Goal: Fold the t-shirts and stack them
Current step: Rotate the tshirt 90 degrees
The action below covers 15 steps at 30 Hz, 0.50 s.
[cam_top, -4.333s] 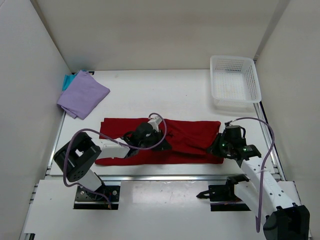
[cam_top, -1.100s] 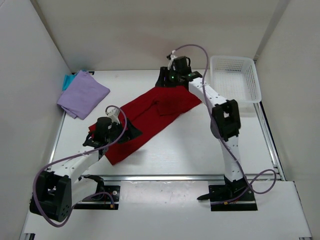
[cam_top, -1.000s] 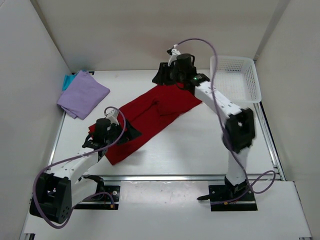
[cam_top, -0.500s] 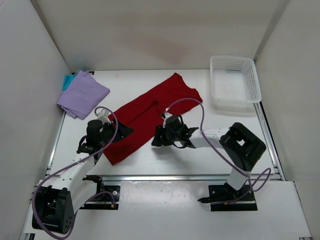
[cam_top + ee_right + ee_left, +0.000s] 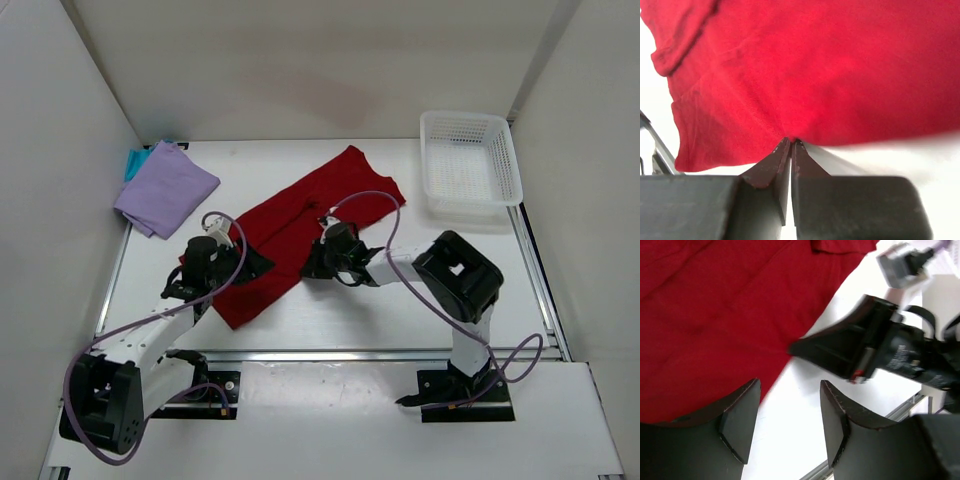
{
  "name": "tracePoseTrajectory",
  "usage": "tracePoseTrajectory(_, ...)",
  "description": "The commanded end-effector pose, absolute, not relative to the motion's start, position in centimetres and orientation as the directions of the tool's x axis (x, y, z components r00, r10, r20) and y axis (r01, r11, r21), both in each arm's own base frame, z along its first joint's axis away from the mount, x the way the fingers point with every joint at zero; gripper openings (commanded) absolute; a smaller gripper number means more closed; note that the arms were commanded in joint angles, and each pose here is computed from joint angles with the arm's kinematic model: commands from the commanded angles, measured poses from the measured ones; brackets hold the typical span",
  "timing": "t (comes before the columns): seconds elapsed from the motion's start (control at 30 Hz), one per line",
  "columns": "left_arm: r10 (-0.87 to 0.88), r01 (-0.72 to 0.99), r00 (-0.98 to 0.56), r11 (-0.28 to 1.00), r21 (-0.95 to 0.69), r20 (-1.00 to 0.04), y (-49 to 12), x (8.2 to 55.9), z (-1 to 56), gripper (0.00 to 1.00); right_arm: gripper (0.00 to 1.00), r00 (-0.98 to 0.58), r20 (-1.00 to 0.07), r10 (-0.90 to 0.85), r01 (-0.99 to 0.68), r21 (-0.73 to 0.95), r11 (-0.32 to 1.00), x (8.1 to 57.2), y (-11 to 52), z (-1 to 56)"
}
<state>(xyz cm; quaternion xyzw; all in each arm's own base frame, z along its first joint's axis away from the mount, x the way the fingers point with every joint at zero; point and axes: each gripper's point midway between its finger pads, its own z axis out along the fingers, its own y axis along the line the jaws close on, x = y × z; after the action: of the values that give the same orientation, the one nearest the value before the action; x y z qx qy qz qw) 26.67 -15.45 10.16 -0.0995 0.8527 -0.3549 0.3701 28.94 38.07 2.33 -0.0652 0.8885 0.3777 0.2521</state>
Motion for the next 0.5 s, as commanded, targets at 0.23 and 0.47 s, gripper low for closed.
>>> tracePoseTrajectory(0.23, -0.328, 0.153, -0.724, 0.782, -0.605, -0.607, -17.2, 26.5, 9.8, 0.65, 0.36, -0.908, -0.409, 0.087, -0.192, 0.591, 0.783, 23.7, 20.6, 2.7)
tracePoseTrajectory(0.47, -0.324, 0.083, -0.739, 0.826, -0.558, -0.59, -15.7, 25.3, 7.0, 0.69, 0.59, -0.739, -0.612, 0.281, -0.112, 0.523, 0.845, 33.0, 16.2, 7.6)
